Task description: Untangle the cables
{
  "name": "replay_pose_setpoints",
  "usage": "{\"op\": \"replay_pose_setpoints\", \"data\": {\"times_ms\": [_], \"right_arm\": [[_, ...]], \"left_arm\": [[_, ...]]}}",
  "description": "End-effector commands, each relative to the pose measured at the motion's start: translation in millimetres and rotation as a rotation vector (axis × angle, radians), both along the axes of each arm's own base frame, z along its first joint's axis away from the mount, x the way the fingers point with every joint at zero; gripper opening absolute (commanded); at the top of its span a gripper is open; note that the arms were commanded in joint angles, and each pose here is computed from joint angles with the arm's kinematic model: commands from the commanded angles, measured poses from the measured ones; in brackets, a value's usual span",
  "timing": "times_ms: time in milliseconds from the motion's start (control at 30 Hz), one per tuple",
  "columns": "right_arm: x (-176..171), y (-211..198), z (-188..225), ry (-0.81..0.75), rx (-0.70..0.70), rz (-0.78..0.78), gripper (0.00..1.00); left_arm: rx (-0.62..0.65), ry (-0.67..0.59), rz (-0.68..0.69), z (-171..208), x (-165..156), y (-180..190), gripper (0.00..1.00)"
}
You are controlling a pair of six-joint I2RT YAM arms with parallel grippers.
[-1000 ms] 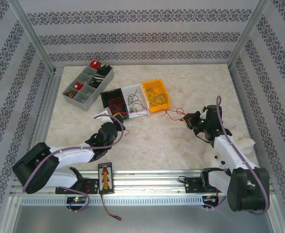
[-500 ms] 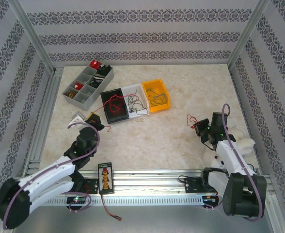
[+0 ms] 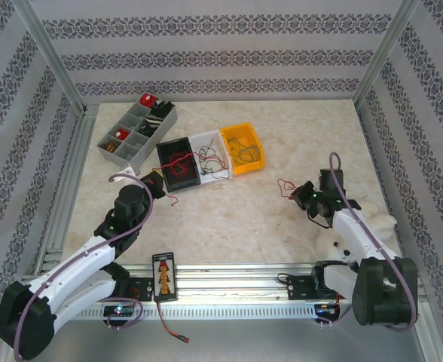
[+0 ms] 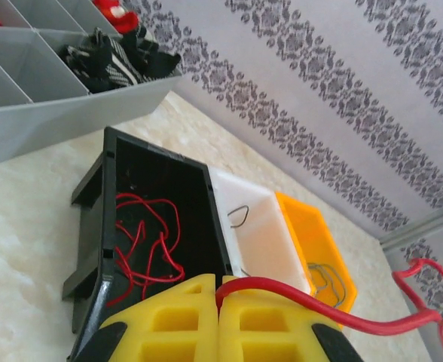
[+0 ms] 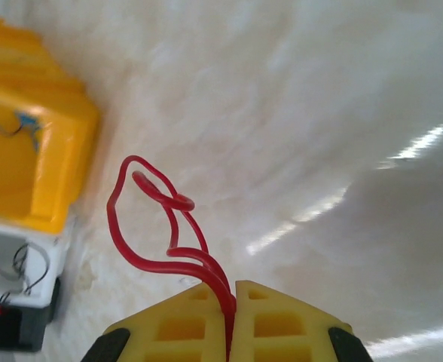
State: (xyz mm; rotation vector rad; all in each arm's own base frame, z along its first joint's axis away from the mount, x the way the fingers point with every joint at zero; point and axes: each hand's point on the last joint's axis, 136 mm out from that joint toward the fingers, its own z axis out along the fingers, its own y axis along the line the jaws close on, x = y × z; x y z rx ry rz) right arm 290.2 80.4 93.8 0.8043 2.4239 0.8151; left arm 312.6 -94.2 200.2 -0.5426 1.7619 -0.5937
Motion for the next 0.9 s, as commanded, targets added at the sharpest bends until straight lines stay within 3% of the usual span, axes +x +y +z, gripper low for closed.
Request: {"op": "replay_pose_setpoints", "data": {"times_ms": [0, 133, 267, 600, 667, 767, 867], "right_arm": [[7, 45, 33, -0.158, -0.057, 0.25, 0.02], [3, 106, 64, -0.275, -0.068, 0.495, 0.03], [11, 159, 74, -0.29, -0.048, 0.609, 0.04], [103, 280, 78, -0.288, 0.068, 0.692, 0.05], [119, 303, 79, -0.293, 0.113, 0.711, 0.11], [133, 324, 73, -0.268, 0.16, 0.727, 0.37], [134, 321, 73, -0.271, 0.154, 0.709, 0.49]], "left_arm": [[-0.01, 0.025, 0.187, 0, -6, 35, 0.0], [-0.082, 0.065, 0.486, -12, -40, 91, 0.0], [-0.029, 0.072, 0.6, -8, -69, 121, 0.0], [0.009, 0.121, 0.603, -12, -90, 131, 0.0], [0.001, 0.124, 0.582, -14, -86, 126, 0.0], [0.01, 0.122, 0.538, -14, -78, 117, 0.0], [0.032, 0.116, 0.463, -12, -66, 104, 0.0]]}}
